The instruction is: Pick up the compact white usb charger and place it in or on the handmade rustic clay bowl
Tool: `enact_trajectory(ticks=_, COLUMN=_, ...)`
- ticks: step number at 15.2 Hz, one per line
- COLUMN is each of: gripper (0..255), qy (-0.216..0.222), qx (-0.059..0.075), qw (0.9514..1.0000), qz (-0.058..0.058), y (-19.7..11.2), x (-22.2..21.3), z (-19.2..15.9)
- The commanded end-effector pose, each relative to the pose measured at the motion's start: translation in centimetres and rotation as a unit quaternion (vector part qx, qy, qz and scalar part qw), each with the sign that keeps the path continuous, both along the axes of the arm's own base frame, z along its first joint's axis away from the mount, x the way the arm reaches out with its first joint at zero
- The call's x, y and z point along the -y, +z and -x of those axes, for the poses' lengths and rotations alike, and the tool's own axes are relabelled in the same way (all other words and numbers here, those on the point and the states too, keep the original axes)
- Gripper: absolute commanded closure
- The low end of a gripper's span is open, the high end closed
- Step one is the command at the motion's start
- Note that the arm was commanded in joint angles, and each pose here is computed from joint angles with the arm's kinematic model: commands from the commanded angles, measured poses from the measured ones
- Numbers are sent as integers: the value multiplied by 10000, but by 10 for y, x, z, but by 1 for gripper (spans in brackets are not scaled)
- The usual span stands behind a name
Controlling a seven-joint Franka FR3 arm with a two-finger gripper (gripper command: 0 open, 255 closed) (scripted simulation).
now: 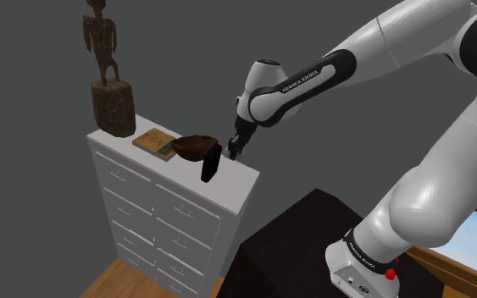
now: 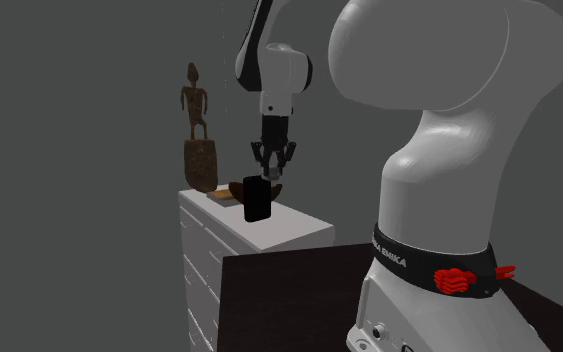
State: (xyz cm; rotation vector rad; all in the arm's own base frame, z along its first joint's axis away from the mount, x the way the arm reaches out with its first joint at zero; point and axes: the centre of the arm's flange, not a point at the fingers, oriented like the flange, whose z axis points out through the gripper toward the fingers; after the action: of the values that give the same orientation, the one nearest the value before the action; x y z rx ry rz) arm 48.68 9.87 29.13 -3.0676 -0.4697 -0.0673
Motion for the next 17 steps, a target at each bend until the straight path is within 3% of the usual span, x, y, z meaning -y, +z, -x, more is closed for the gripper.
enact_trajectory(ticks=1, gripper=255, qy=1, qx=-3, qw=10000, qz=0, y=11, x=-1, z=0)
enact_trajectory(ticks=3, gripper=255, qy=1, qx=-3, qw=10000, qz=0, y=17, x=-1, z=0)
enact_trajectory(ticks=17, gripper=255, qy=1, qx=-3, qw=10000, qz=0, y=24, x=-40, z=-180)
